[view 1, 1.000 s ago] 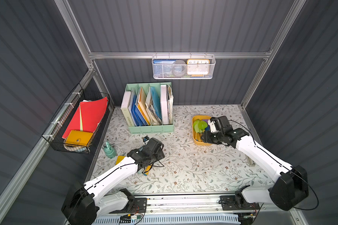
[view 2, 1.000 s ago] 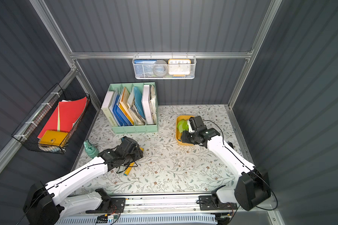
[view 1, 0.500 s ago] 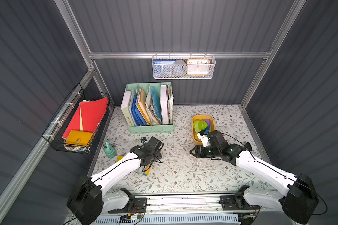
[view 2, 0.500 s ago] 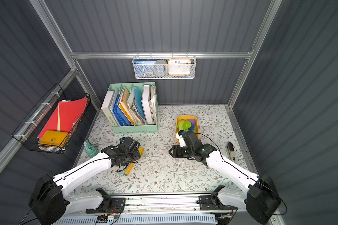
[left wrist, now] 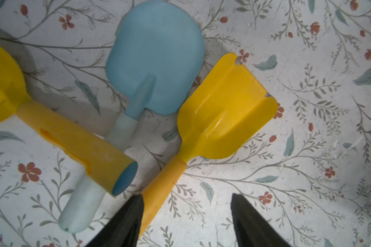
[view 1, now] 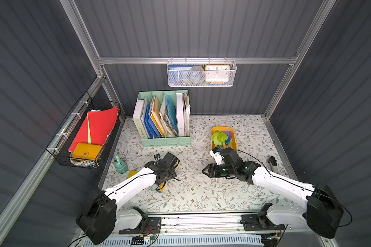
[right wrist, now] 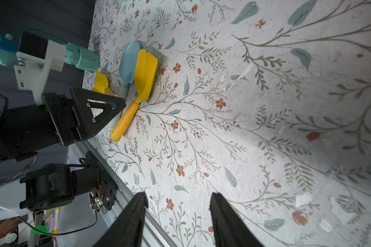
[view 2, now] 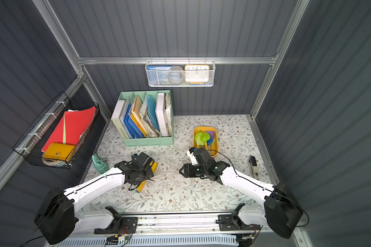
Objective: Put the shovel into the storage box
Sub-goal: Pick up the shovel from the center of the board.
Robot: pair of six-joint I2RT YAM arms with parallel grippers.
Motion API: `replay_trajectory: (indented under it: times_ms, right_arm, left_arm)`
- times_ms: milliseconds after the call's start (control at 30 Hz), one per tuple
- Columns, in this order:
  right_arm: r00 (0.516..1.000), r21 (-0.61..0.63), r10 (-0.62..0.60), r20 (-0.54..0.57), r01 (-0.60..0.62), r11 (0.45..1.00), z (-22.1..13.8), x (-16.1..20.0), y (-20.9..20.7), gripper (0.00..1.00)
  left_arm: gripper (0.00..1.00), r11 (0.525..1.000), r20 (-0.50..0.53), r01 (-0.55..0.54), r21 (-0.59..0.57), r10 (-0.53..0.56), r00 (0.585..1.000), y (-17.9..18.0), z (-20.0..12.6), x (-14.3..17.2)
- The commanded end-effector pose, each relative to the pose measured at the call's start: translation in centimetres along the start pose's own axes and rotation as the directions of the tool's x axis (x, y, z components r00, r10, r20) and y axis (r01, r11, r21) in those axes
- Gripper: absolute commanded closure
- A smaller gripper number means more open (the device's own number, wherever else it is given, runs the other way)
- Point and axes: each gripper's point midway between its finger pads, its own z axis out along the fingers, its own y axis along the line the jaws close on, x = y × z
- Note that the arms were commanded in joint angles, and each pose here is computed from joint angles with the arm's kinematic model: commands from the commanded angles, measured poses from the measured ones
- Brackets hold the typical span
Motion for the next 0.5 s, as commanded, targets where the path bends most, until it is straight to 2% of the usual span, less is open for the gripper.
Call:
replay_trajectory:
  times_ms: [0,300,467]
  right_arm:
    - [1.000,-0.011,0.000,0.002,0.000,1.000,0.3,0.1,0.2,0.46]
    - [1.000,-0.018,0.009,-0.010,-0.009,1.000,1.1,0.3,0.1,0.46]
    - [1.000,-0.012,0.017,-0.012,-0.017,1.000,1.4,0.5,-0.1,0.46]
  left_arm:
    - [0.30,0.999,-0.030,0.015,-0.037,-0.016,0.999,1.2,0.8,1.0]
    - [0.31,0.997,-0.067,0.014,-0.080,-0.019,0.998,2.5,2.4,2.5]
    - [0.39,1.000,-0.095,-0.005,-0.028,0.003,0.995,1.7,2.6,3.1]
